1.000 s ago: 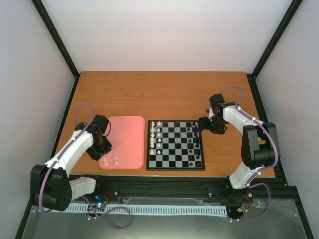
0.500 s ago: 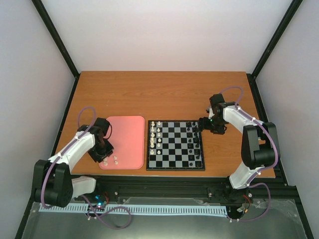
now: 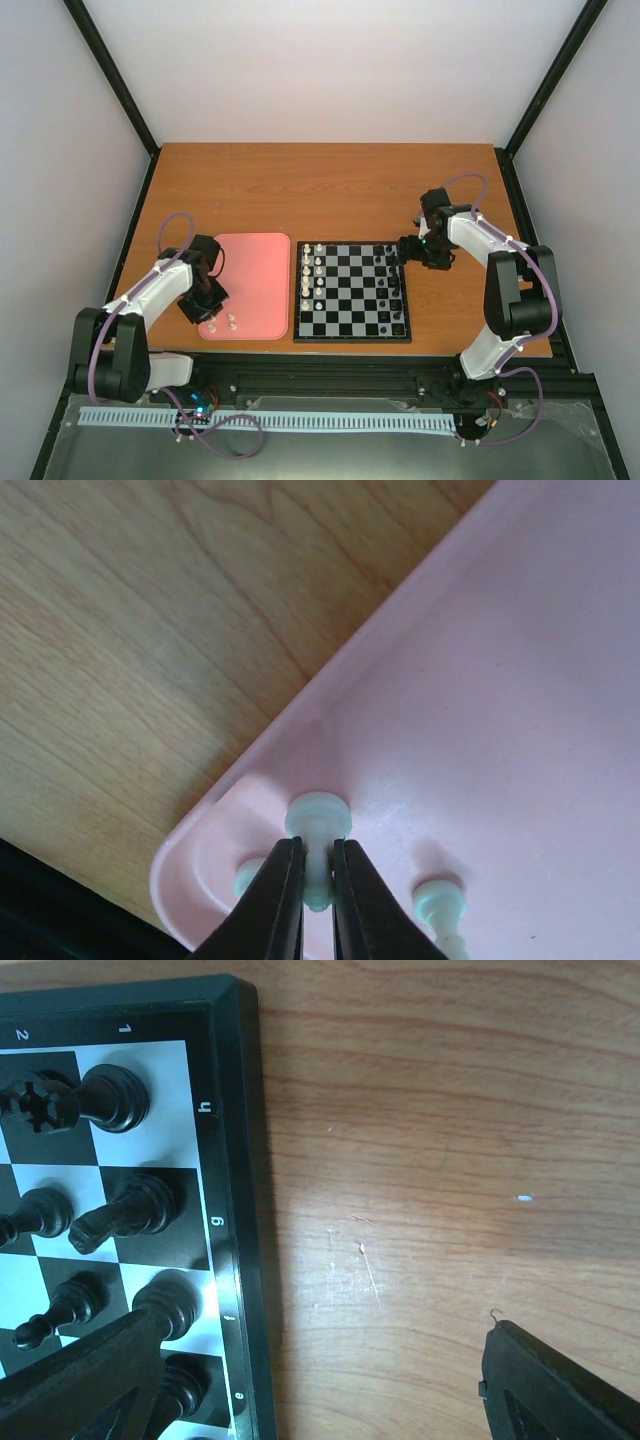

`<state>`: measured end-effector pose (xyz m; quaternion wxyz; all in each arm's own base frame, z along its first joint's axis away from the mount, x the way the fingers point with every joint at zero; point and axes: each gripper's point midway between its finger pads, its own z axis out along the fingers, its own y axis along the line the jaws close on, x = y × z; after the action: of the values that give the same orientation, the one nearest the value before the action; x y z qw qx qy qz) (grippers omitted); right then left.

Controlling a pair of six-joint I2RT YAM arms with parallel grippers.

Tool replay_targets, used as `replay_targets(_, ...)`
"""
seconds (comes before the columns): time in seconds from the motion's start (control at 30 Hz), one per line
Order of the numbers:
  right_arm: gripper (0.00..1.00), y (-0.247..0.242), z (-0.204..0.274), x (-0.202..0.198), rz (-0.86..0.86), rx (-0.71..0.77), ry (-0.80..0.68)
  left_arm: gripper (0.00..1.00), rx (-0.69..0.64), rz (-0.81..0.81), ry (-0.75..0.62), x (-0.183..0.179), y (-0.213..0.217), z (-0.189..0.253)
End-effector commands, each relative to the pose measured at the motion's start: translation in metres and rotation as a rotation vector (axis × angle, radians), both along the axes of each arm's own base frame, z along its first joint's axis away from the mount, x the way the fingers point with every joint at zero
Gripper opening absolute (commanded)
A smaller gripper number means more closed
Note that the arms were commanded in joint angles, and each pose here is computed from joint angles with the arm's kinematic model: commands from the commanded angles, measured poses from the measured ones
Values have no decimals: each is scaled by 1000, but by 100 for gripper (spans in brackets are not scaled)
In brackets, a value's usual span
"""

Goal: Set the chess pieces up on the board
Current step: Pick up the chess piece from the storage box, then place the chess piece on the chessboard.

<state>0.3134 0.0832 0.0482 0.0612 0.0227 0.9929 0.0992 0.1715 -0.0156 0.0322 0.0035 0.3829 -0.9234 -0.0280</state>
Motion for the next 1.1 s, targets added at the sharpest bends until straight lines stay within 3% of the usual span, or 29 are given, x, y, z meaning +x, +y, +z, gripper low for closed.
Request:
replay_targets(0.0, 100, 0, 1, 4, 5, -12, -6, 4, 13, 0, -29, 13, 3, 5)
replay_targets(0.13, 100, 0, 2, 5, 6, -14, -7, 1, 21, -20, -65, 24, 4, 19)
replay_targets(0.33, 100, 0, 0, 5, 4, -15, -1, 1, 67, -169, -262, 74, 4, 93)
replay_targets(0.5, 100, 0, -1, 8, -2, -17, 0, 1, 14, -386, -343, 91, -49, 131)
replay_targets(0.73, 100, -1, -1, 9, -8, -22, 0, 1, -59, -799, -315, 54, -171, 121)
replay_targets(1.07, 100, -1, -2, 5, 1, -28, 3, 1, -73, -1027, -230, 10, -225, 97)
